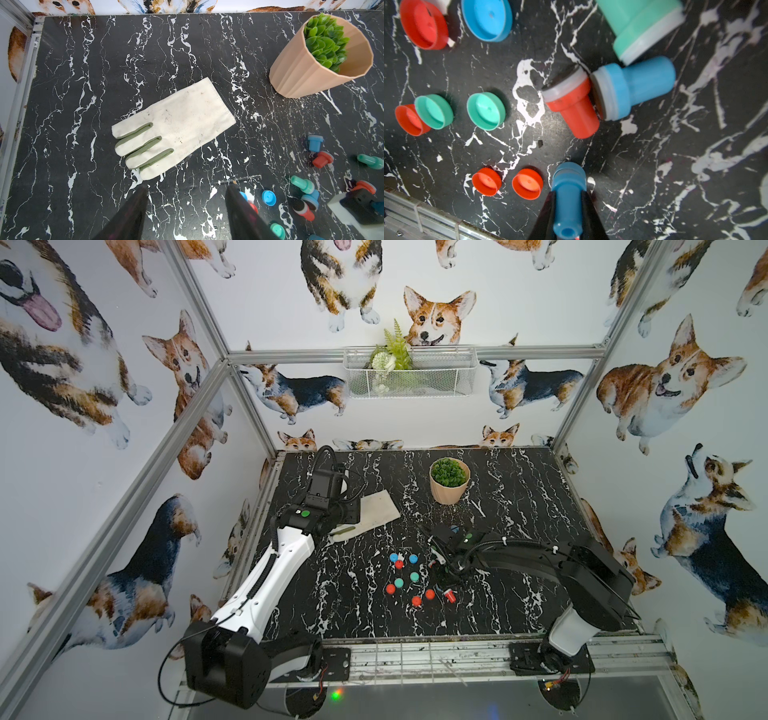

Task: Close the stamp cap
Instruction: Close the cover of the stamp.

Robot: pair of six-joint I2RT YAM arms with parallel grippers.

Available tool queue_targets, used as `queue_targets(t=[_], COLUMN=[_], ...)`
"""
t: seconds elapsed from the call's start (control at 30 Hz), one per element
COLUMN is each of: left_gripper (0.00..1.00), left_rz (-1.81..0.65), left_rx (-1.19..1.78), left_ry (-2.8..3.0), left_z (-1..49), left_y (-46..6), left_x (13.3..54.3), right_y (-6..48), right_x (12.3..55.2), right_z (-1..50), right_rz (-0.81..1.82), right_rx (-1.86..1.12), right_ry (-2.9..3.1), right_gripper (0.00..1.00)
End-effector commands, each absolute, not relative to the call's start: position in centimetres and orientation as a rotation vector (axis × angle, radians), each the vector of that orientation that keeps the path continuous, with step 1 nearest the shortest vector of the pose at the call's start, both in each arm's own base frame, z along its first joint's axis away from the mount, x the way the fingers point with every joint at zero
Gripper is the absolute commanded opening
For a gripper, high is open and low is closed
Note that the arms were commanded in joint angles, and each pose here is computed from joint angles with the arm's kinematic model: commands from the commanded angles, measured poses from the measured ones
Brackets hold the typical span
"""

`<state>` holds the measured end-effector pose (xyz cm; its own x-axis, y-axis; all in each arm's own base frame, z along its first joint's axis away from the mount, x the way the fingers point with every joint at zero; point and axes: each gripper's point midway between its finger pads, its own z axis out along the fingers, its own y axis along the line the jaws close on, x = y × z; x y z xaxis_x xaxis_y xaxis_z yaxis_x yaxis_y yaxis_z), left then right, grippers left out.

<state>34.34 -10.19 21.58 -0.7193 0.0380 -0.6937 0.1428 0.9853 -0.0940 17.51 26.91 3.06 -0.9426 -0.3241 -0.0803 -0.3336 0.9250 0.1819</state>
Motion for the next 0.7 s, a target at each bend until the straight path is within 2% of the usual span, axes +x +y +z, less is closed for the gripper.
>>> queue_targets(t=[0.0,0.43,0.67], left_gripper=[0.63,0.63,0.63], left_rz=[-0.174,-0.166,-0.165], left_rx=[0.133,0.129,0.128], left_ry=[2.355,2.354,2.356], left_z=[21.9,22.0,21.9], left_y=[-10.1,-9.9,-10.0], left_x=[34.6,34.5,34.6], right_y=[24.8,22.5,22.1], right_x=[16.6,15.1,13.9], right_z=[1.8,-1.7,-4.0], right_rz=[0.133,-0.217,-0.276], right_rx=[-0.531,-0.677,-0.699], right_ry=[3.095,3.169,3.199], right_gripper=[0.0,0.0,0.0])
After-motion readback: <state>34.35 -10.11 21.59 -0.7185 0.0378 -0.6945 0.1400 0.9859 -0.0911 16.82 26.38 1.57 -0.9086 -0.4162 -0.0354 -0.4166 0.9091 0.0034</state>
